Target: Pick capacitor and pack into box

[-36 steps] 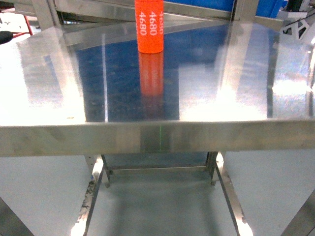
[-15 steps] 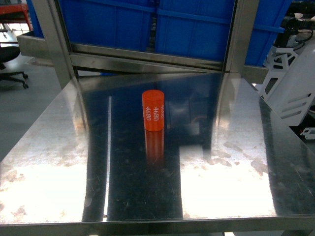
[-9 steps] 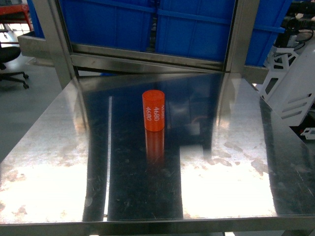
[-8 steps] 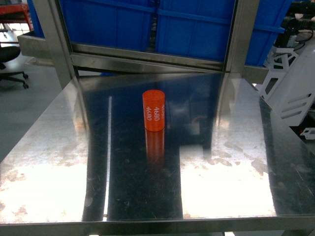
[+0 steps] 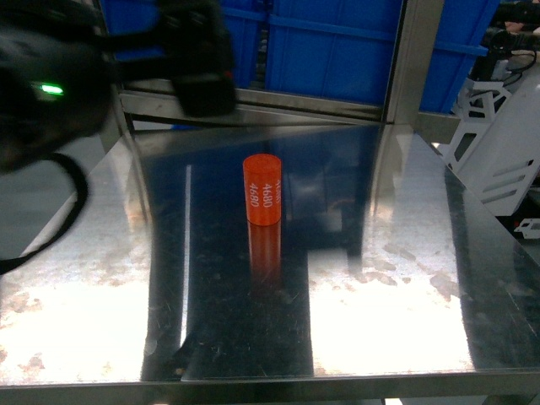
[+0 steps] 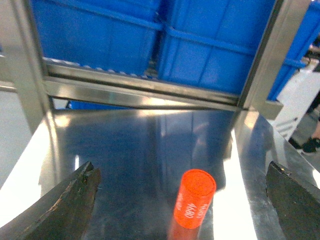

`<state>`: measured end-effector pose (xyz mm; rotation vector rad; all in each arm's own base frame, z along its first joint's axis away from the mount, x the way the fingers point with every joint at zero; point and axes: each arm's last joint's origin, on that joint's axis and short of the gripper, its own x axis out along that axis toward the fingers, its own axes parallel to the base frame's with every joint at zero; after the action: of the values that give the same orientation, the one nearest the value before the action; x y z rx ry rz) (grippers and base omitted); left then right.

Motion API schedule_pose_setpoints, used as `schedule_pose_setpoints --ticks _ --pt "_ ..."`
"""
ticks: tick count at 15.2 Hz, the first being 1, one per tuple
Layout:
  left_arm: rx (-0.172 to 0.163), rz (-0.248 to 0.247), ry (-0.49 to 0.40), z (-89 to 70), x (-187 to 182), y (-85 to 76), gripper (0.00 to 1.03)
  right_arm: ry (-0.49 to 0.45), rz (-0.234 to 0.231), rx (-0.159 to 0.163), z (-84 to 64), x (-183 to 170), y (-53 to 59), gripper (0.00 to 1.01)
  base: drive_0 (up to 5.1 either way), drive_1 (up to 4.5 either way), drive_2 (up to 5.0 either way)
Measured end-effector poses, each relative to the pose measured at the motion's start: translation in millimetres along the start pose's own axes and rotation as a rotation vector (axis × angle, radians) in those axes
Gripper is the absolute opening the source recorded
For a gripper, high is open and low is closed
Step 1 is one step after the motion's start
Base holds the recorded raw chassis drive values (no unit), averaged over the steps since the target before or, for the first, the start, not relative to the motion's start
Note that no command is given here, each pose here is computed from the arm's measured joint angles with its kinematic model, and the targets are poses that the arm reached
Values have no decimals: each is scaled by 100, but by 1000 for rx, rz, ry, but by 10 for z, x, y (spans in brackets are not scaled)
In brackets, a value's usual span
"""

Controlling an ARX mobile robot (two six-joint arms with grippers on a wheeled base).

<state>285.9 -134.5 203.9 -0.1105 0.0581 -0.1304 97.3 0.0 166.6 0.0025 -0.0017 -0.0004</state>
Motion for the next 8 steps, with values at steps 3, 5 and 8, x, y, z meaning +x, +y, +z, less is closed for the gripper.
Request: schedule_pose_setpoints --ticks 3,5,8 --pt "41 -72 116 -383 844 -403 98 0 0 0 0 0 0 98 0 0 0" --pt "57 -65 162 -553 979 -422 98 0 0 0 0 0 0 98 0 0 0" --pt "70 -44 209 -722 1103 -379 98 0 0 0 0 0 0 98 0 0 0"
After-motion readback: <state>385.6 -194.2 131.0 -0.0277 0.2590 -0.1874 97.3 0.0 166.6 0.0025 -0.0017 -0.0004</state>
